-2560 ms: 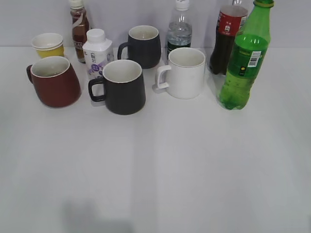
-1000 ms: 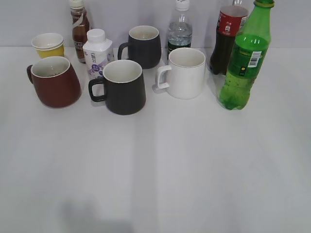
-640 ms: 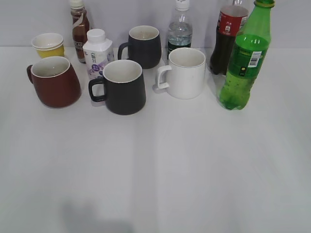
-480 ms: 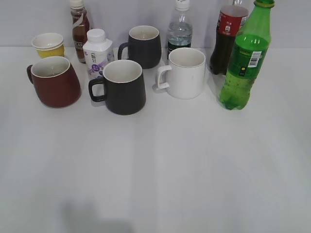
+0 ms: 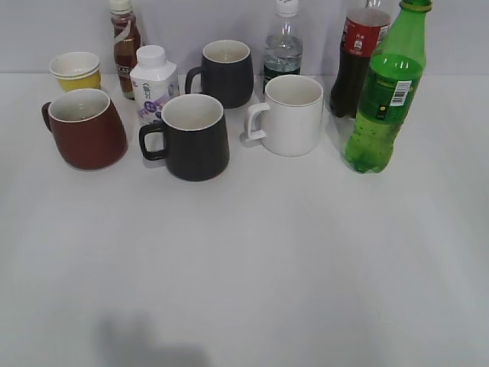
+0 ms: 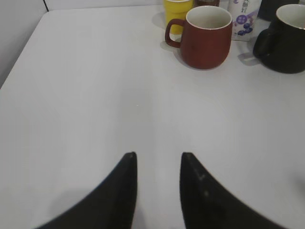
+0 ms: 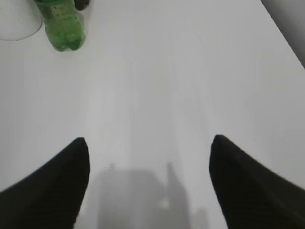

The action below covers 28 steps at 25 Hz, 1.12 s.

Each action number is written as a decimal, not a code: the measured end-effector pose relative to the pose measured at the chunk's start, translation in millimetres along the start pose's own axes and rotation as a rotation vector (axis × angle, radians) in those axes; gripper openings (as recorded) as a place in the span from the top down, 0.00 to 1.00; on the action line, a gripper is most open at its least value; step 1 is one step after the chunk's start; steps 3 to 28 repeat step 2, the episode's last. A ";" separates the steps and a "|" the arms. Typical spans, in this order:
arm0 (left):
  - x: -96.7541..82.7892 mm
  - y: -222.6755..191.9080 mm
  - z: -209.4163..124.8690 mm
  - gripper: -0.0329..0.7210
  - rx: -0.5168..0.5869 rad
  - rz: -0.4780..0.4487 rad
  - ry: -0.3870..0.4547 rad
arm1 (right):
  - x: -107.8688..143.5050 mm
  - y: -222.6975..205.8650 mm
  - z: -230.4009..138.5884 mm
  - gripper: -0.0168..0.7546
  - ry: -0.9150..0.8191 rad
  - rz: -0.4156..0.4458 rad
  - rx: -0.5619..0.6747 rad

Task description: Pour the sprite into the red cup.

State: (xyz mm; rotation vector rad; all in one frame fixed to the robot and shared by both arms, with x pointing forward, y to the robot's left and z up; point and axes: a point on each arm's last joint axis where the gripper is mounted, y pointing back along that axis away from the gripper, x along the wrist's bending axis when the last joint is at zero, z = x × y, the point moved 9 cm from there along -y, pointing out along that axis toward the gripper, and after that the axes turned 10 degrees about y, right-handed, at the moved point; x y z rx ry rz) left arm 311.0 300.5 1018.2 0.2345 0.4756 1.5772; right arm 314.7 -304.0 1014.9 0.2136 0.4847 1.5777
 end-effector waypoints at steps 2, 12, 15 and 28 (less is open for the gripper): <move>0.0 0.0 0.0 0.63 0.000 0.000 0.000 | 0.0 0.0 0.0 0.22 0.000 0.000 0.000; 0.0 0.0 0.0 0.63 0.000 0.000 0.000 | 0.0 0.0 0.0 0.22 0.000 0.000 0.000; 0.0 0.0 0.0 0.63 0.000 0.000 0.000 | 0.0 0.0 0.0 0.22 0.000 0.000 0.000; 0.0 0.0 0.0 0.63 0.000 0.000 0.000 | 0.0 0.0 0.0 0.22 0.000 0.000 0.000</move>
